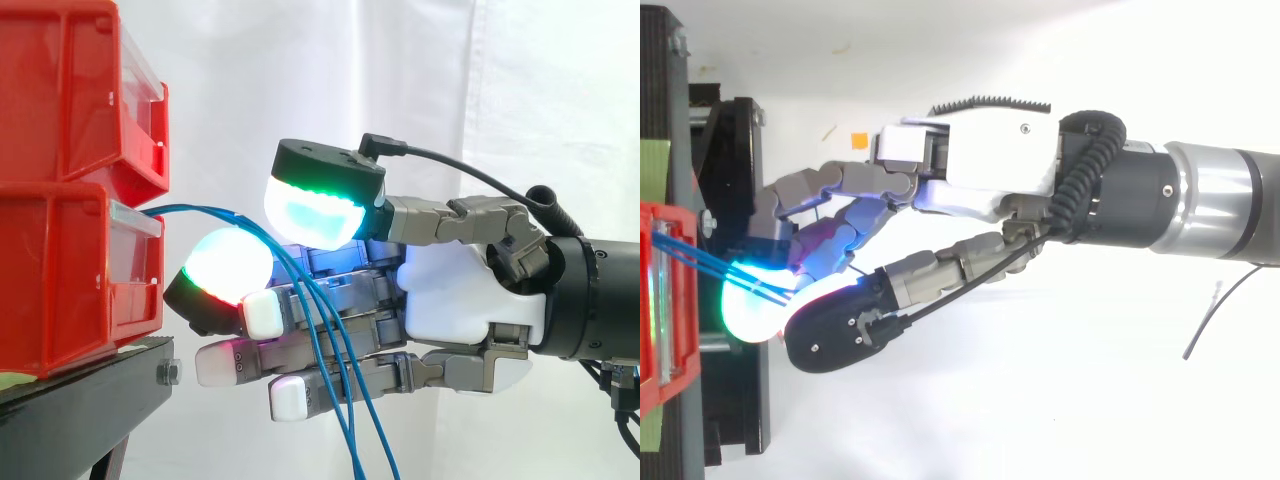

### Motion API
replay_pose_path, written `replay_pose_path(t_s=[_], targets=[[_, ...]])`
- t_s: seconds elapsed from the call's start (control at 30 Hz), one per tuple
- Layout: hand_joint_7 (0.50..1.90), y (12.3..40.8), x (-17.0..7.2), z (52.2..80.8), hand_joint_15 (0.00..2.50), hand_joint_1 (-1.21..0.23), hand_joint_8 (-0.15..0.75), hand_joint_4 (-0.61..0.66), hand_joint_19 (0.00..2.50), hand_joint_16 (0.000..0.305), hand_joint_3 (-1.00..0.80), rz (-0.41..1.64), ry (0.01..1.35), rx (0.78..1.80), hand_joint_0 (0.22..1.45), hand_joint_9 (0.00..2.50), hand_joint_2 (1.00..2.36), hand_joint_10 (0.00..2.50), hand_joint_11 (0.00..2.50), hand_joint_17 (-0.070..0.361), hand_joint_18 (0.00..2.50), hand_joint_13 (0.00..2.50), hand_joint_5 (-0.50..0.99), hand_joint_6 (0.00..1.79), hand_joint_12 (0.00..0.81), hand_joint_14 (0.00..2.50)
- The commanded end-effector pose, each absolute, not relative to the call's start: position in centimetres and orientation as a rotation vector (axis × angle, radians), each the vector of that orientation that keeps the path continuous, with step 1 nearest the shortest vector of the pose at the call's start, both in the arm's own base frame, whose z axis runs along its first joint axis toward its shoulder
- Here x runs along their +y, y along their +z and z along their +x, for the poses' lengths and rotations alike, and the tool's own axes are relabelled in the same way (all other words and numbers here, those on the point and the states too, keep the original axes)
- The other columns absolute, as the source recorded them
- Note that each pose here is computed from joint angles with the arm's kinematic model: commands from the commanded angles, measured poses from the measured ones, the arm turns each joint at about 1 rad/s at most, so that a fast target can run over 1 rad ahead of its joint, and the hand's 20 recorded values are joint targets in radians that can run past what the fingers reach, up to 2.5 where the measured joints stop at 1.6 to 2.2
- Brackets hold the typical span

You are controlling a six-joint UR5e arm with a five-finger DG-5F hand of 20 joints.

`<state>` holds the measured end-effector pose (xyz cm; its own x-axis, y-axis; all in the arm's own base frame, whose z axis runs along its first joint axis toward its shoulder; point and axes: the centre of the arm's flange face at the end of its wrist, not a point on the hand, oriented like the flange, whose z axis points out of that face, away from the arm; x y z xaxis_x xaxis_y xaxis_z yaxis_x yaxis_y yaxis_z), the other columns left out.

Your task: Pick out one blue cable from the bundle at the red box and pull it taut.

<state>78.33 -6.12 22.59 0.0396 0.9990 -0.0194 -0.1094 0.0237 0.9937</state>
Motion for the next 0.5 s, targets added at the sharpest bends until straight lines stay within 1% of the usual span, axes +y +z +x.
replay_pose_path(t_s=[0.0, 0.07, 0.13, 0.2, 0.33, 0.37, 0.4, 0.47], targets=[[0.96, 22.59, -6.18, 78.33, 0.36, -0.65, 0.284, 0.13, 0.62, 0.045, -0.19, 1.125, 1.211, 1.114, 0.67, 0.90, 1.02, 0.02, 0.50, 0.101, 0.60, 0.64, -0.12, 0.63, 0.335, 0.01], [0.89, 22.50, -6.31, 78.27, 0.36, -0.66, 0.289, 0.13, 0.61, 0.045, -0.19, 1.124, 1.205, 1.117, 0.67, 0.91, 1.02, 0.02, 0.51, 0.102, 0.60, 0.64, -0.13, 0.67, 0.336, 0.01], [0.72, 22.57, -6.30, 78.31, 0.37, -0.68, 0.296, 0.15, 0.62, 0.046, -0.20, 1.121, 1.203, 1.118, 0.66, 0.91, 1.01, 0.02, 0.54, 0.104, 0.61, 0.65, -0.16, 0.78, 0.342, 0.01], [0.69, 22.50, -6.43, 78.26, 0.36, -0.69, 0.299, 0.16, 0.62, 0.046, -0.23, 1.122, 1.200, 1.118, 0.64, 0.91, 1.01, 0.02, 0.54, 0.104, 0.61, 0.65, -0.16, 0.82, 0.342, 0.01], [0.68, 22.50, -6.31, 78.27, 0.37, -0.66, 0.302, 0.17, 0.62, 0.047, -0.35, 1.121, 1.201, 1.120, 0.61, 0.90, 1.01, 0.02, 0.55, 0.105, 0.61, 0.66, -0.17, 0.83, 0.345, 0.01], [0.67, 22.50, -6.41, 78.26, 0.37, -0.63, 0.304, 0.18, 0.62, 0.047, -0.40, 1.121, 1.201, 1.120, 0.60, 0.91, 1.01, 0.02, 0.56, 0.105, 0.61, 0.66, -0.16, 0.83, 0.346, 0.01], [0.67, 22.50, -6.29, 78.27, 0.37, -0.54, 0.306, 0.17, 0.63, 0.047, -0.46, 1.120, 1.202, 1.121, 0.58, 0.91, 1.00, 0.02, 0.54, 0.106, 0.61, 0.66, -0.16, 0.83, 0.349, 0.01], [0.69, 22.50, -6.41, 78.26, 0.37, -0.50, 0.308, 0.17, 0.63, 0.048, -0.48, 1.121, 1.201, 1.120, 0.58, 0.93, 1.00, 0.02, 0.55, 0.107, 0.62, 0.67, -0.16, 0.82, 0.349, 0.01]])
